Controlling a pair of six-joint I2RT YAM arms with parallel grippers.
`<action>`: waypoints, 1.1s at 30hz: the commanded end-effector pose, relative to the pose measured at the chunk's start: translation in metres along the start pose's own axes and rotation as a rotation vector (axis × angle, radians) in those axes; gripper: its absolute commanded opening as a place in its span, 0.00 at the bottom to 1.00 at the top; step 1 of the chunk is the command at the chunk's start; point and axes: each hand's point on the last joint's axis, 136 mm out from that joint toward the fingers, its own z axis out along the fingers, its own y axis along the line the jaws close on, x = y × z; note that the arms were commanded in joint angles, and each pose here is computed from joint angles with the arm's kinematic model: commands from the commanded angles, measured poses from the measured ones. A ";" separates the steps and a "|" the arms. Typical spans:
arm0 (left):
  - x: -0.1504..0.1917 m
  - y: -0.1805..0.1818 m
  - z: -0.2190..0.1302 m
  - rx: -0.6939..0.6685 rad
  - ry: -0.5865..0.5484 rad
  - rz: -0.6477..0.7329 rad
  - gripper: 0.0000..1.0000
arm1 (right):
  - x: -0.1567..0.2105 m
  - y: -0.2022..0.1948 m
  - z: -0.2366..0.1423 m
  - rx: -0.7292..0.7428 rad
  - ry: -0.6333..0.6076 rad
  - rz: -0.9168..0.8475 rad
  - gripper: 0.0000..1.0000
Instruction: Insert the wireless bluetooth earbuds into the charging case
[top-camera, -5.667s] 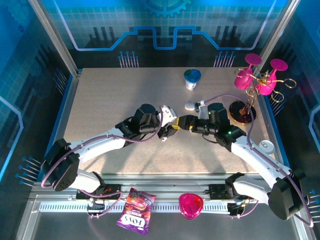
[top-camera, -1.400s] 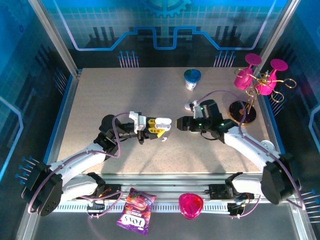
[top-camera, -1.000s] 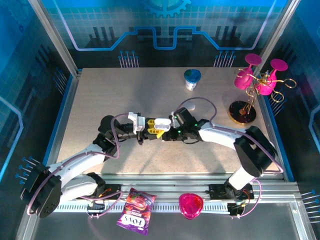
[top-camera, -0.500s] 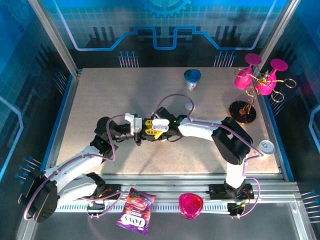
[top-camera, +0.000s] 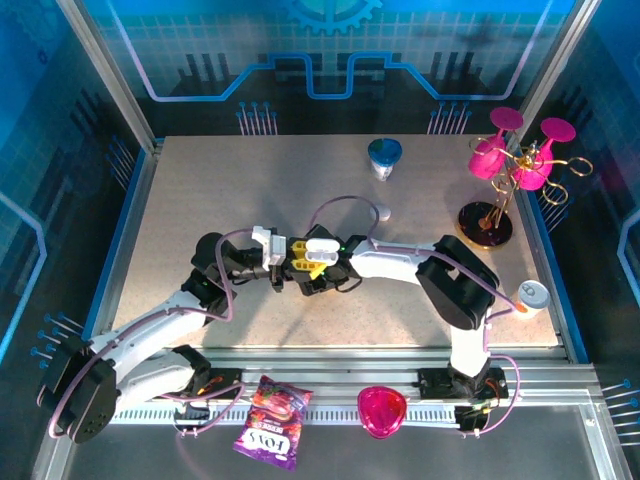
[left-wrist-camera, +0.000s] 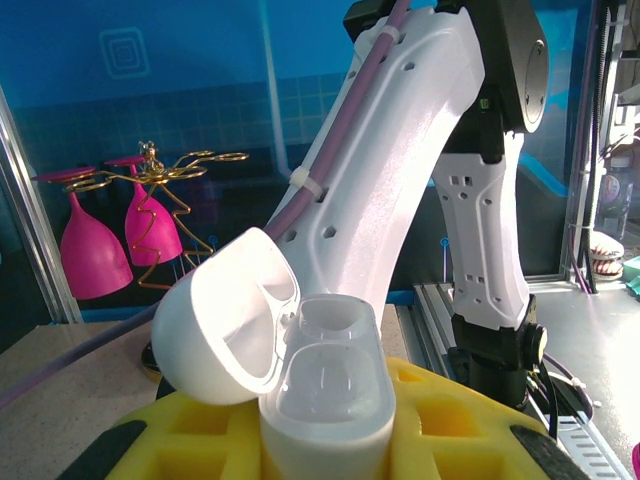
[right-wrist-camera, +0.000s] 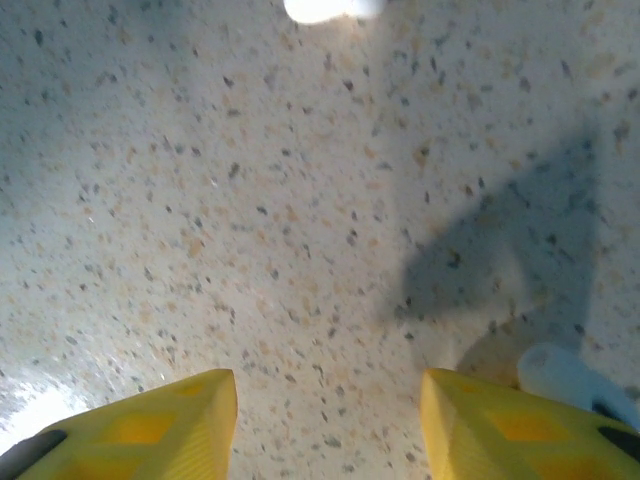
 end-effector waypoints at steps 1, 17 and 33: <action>-0.001 -0.005 0.002 0.033 -0.006 0.026 0.13 | 0.016 -0.007 -0.012 0.047 0.030 -0.020 0.51; -0.004 -0.005 0.003 0.043 -0.014 0.036 0.13 | -0.013 -0.036 -0.049 0.103 -0.128 0.147 0.60; 0.001 -0.005 0.003 0.042 0.000 0.035 0.14 | -0.015 -0.051 -0.018 0.286 0.109 0.159 0.50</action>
